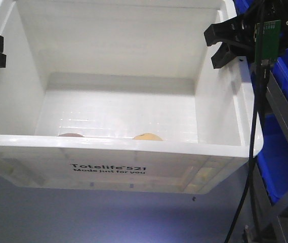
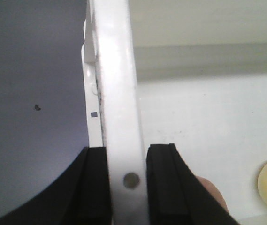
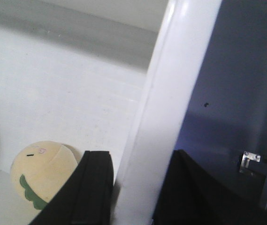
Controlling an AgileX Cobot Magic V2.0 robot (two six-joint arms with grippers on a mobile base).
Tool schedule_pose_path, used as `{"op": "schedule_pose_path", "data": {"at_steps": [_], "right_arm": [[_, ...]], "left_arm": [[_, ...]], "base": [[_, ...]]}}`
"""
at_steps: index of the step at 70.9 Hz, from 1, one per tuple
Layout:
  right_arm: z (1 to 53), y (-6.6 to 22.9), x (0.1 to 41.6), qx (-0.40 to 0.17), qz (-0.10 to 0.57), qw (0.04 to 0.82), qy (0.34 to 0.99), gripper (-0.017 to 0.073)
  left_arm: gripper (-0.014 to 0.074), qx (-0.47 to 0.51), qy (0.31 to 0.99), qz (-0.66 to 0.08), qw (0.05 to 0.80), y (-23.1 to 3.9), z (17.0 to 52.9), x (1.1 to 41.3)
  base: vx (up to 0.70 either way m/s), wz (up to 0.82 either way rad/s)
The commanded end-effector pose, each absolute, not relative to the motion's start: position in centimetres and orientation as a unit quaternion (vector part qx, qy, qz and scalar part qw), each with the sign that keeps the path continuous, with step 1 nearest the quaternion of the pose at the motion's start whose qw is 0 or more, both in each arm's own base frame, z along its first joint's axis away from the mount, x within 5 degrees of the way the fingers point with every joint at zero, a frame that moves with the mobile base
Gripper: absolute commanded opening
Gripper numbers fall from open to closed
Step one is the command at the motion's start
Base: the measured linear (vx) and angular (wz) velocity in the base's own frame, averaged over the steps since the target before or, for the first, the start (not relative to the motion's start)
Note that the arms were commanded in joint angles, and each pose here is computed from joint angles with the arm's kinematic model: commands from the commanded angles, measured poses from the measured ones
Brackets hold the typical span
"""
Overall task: Place moving items into box and shelve
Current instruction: 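Hold the crate steady as the base approaches the blue-bin shelf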
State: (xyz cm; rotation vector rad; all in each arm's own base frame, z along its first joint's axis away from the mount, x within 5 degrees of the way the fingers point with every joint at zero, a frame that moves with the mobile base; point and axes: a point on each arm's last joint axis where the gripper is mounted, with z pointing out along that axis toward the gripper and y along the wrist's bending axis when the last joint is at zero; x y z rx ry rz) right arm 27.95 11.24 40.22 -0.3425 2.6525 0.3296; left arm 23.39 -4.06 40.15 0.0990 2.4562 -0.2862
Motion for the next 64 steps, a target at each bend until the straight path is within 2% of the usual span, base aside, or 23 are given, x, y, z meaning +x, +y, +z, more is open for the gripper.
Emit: {"op": "schedule_pose_path", "data": {"at_steps": [1,64], "right_arm": [[43.51,12.19,26.22,-0.142,0.195,0.278,0.93,-0.0003],[43.51,12.19,26.22,-0.142,0.195,0.278,0.93,-0.0003]], "left_arm": [[-0.0004,0.027,0.891,-0.177,0.417,-5.06,43.34,22.95],[-0.0004,0.027,0.891,-0.177,0.417,-5.06,43.34,22.95]], "base": [[0.42,0.0],[0.4,0.04]]}}
